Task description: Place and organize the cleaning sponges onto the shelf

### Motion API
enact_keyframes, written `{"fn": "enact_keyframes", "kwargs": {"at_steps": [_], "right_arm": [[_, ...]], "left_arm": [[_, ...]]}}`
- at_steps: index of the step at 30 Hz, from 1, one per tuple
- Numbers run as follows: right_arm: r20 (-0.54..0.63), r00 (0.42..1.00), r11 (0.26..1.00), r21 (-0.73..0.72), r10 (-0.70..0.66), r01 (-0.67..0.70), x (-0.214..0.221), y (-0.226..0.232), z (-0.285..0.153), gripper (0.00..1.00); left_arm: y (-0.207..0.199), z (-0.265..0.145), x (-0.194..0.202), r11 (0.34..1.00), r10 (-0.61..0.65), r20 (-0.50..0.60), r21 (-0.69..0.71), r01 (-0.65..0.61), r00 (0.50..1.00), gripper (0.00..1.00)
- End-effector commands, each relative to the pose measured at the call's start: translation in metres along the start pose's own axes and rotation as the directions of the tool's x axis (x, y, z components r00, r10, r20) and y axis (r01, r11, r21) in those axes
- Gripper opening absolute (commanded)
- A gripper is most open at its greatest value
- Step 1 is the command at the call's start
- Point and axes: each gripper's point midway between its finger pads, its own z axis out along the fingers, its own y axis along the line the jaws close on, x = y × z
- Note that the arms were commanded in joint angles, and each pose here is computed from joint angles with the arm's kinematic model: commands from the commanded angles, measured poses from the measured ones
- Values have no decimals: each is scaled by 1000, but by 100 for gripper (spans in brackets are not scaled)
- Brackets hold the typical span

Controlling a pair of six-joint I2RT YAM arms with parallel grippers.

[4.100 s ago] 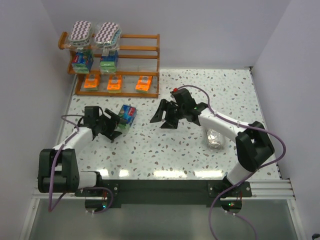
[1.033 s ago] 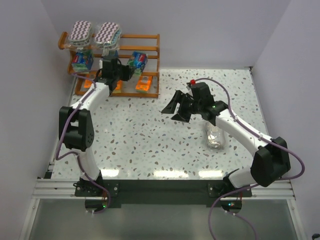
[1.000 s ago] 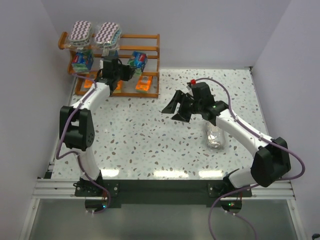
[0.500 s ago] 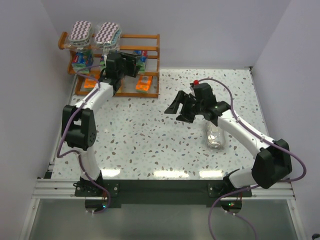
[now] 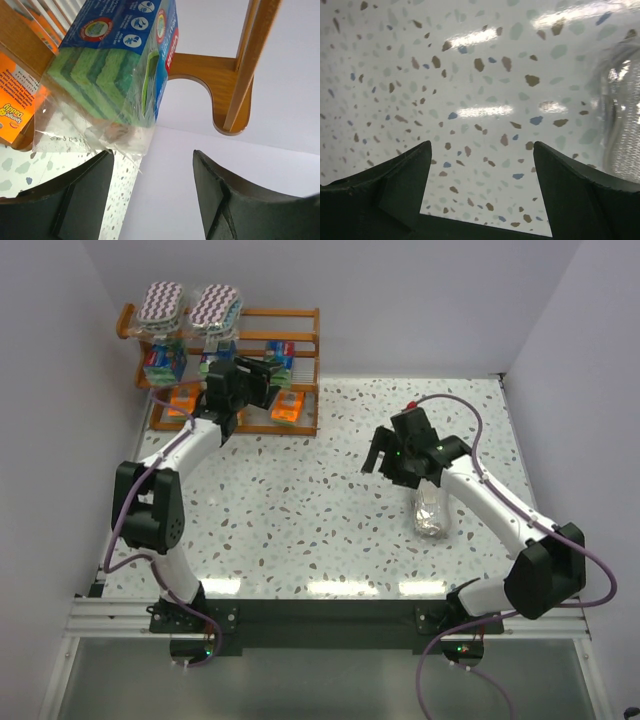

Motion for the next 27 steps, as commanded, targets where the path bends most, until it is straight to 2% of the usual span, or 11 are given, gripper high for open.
{"fn": "enact_keyframes", "kwargs": {"at_steps": [1,6,13,19,23,27], "right_arm": [[103,993,977,213,-56,33,-24,-43,-21,86],[66,998,889,458,-13,-19,-21,-109,-23,88],[48,997,840,536,65,-80,-13,-153,-3,87],[80,990,774,617,116,-141,-9,-183,10,83],[75,989,803,577,129,-149,0,-182,23,77],[3,986,858,493,165,-145,23,-174,49,73]], "left_arm": [[-43,-23,-3,988,66,15,138,-68,998,70],[-55,-39,5,977,113,-18,184,-108,993,70],[-56,-85,22,950,253,-64,207,-235,965,69],[-33,-139,39,889,428,-95,220,-401,899,69],[-3,-169,41,866,493,-112,157,-475,863,69],[23,-192,41,856,516,-127,103,-506,847,69]]}}
